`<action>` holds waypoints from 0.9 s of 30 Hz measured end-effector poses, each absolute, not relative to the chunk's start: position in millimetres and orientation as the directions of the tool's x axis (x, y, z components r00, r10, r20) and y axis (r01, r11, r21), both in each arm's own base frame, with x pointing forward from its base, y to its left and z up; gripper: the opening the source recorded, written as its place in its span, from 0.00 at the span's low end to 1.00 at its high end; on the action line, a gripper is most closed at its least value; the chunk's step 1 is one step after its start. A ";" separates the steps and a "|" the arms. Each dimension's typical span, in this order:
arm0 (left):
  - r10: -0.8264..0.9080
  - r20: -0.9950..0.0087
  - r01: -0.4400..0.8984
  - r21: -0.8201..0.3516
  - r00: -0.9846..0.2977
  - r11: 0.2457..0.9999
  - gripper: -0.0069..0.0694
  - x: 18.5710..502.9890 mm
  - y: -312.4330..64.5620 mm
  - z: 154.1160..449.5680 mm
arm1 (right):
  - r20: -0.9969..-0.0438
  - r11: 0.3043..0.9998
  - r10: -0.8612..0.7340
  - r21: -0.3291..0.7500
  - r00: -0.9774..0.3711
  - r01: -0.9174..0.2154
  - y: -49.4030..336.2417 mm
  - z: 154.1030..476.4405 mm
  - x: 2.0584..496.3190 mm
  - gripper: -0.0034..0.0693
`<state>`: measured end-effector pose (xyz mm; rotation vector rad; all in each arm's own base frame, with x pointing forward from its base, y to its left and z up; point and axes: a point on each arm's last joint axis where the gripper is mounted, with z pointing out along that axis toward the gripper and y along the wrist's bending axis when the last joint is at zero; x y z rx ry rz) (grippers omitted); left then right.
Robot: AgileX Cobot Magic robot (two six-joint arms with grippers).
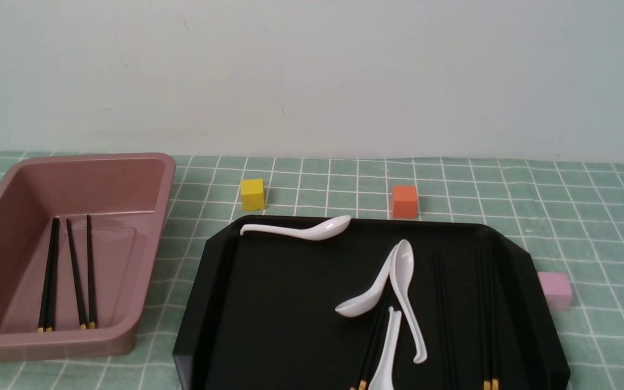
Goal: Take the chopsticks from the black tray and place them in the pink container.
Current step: 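Reach over to the black tray and grasp a pair of chopsticks with the left gripper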
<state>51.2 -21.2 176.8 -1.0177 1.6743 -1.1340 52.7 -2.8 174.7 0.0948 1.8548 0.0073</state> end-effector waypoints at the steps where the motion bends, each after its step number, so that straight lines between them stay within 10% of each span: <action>1: -0.930 -0.200 -0.159 -0.953 -0.307 0.257 0.27 51.3 -21.2 176.9 | -0.958 0.997 0.069 0.054 -0.279 0.062 -2.8 174.7 52.7 0.38; 5: -0.954 -0.002 -0.172 -0.984 -0.299 0.056 0.27 51.3 -24.1 181.1 | -0.958 0.997 0.069 0.054 -0.279 0.062 -2.8 174.7 52.7 0.38; 27: -0.979 0.020 -0.059 -0.998 -0.201 -0.009 0.24 54.6 -15.8 193.8 | -0.958 0.997 0.069 0.054 -0.279 0.062 -2.8 174.7 52.7 0.38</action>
